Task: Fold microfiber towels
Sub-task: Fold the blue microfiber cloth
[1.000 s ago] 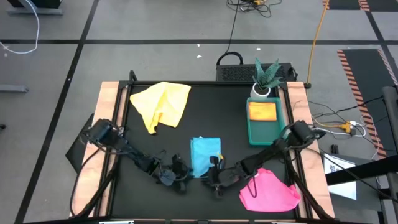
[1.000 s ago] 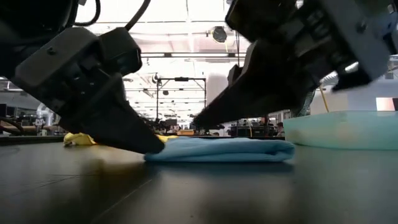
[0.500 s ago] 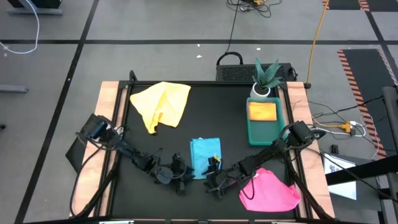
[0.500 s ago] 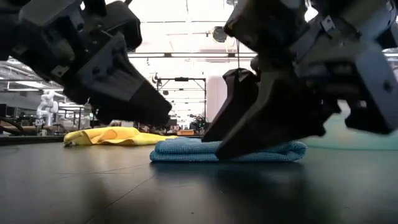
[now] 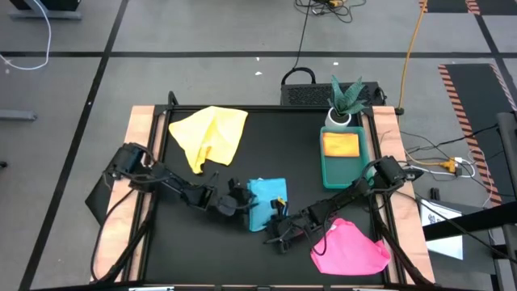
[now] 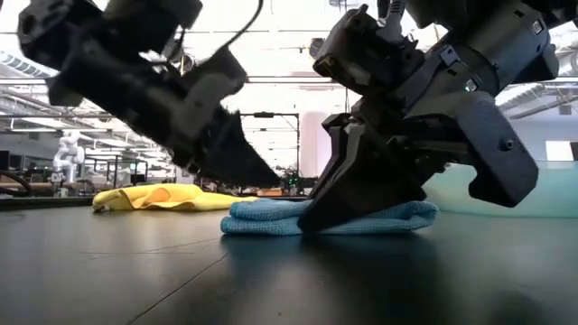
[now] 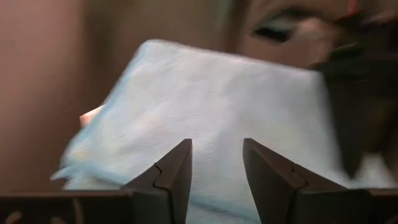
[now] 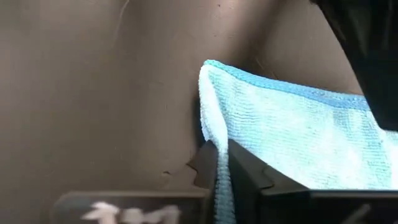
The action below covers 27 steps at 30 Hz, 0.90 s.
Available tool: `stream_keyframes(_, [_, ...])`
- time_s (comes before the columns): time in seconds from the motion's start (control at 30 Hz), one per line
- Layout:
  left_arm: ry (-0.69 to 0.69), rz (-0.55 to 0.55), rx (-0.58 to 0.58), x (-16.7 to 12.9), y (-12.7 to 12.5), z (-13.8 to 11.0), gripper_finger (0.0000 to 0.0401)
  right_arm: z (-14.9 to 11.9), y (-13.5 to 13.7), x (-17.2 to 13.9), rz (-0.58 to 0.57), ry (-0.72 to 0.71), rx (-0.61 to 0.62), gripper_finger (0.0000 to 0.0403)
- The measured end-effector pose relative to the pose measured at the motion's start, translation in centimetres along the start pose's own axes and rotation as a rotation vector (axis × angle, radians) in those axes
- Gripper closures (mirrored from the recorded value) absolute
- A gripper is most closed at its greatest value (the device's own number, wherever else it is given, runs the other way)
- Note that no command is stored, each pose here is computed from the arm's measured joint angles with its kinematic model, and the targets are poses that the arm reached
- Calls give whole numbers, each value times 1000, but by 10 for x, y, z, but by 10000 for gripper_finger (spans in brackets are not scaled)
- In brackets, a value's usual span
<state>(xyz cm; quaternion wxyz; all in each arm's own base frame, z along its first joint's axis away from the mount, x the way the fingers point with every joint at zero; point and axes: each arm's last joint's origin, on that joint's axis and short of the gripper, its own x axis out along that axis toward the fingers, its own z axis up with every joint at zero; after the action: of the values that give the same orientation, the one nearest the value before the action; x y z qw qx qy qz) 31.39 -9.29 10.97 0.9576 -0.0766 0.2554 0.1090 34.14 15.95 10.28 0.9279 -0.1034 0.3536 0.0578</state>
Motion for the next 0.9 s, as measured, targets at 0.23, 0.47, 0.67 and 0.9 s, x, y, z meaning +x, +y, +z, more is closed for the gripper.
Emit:
stream_keyframes(0.23, [108, -41, 13, 4, 10, -5, 256, 3, 13, -5, 79, -28, 65, 389])
stream_keyframes(0.47, [75, -112, 54, -9, -6, 0, 256, 3, 16, -7, 83, -28, 99, 398])
stream_keyframes(0.67, [22, -173, 167, -18, -19, 3, 256, 12, 15, -18, 92, -56, 110, 396])
stream_keyframes(0.9, [52, -203, 191, -9, -21, -8, 256, 17, 16, -24, 100, -70, 134, 395])
